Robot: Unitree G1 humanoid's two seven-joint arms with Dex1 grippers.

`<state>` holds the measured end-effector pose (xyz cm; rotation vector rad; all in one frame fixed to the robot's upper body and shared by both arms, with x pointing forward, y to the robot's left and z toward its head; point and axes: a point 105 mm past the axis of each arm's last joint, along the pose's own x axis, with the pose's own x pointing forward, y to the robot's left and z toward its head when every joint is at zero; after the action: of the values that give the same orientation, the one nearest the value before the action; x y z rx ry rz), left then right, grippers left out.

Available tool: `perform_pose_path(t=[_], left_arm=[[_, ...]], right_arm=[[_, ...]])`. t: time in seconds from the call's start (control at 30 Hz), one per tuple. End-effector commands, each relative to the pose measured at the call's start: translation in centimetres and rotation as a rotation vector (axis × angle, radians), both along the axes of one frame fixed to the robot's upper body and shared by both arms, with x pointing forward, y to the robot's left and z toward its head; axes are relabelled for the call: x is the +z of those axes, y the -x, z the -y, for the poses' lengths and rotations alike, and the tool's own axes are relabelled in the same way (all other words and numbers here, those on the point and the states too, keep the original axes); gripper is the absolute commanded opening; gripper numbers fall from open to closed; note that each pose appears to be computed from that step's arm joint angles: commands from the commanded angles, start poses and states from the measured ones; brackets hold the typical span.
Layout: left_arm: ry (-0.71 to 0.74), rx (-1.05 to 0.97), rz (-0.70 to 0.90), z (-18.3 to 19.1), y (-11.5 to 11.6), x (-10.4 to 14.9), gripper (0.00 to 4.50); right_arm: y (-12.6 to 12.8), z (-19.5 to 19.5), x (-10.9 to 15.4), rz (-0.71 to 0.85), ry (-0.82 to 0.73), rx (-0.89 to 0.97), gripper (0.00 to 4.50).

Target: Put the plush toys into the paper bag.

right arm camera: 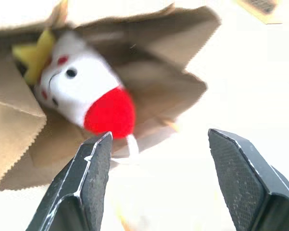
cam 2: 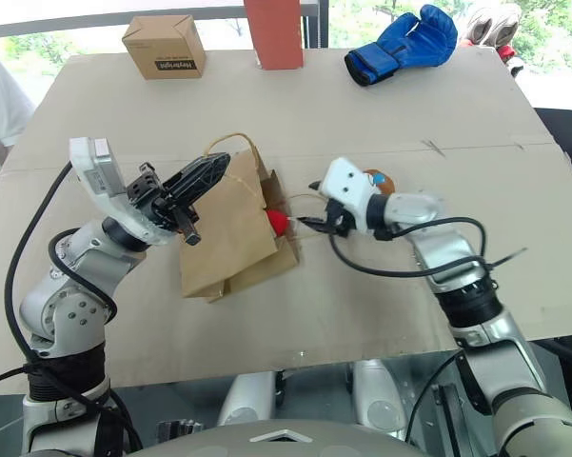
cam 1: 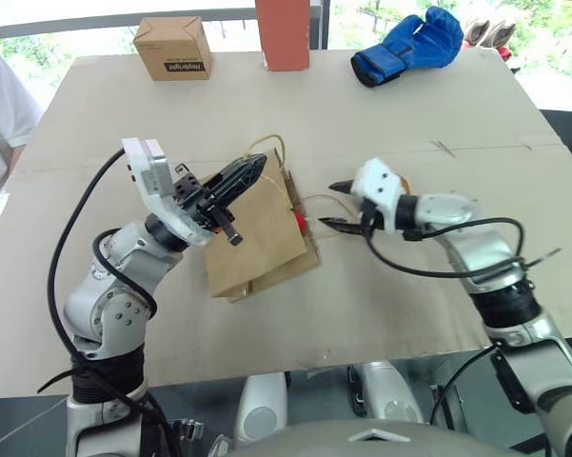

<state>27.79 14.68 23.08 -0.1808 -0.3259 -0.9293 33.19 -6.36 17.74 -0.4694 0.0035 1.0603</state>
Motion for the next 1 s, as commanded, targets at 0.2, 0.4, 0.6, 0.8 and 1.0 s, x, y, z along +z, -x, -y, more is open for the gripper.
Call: perform_pose_path(t=[0.2, 0.4, 0.6, 0.8, 1.0], left_arm=[[-0.013, -0.021, 0.103, 0.7, 1.0, 2.3, 0.0], [-0.028, -0.059, 0.111, 0.9, 0.9, 2.8, 0.0], [-0.033, -0.167, 0.097, 0.9, 0.8, 3.1, 0.0], [-0.049, -0.275, 0.096, 1.6, 0.4, 3.7, 0.0], [-0.069, -0.338, 0.114, 3.4, -0.5, 3.9, 0.0]], right_arm=[[-4.7, 6.3, -4.8, -0.177, 0.171, -0.348, 3.0], [-5.4, 5.9, -5.3, -0.137, 0.187, -0.324, 0.92], [-2.5, 2.9, -0.6, 0.023, -0.018, -0.103, 0.04], [0.0, -2.6, 1.9, 0.116, -0.102, 0.084, 0.04], [2.4, -9.7, 0.2, 0.118, -0.068, 0.381, 0.04]])
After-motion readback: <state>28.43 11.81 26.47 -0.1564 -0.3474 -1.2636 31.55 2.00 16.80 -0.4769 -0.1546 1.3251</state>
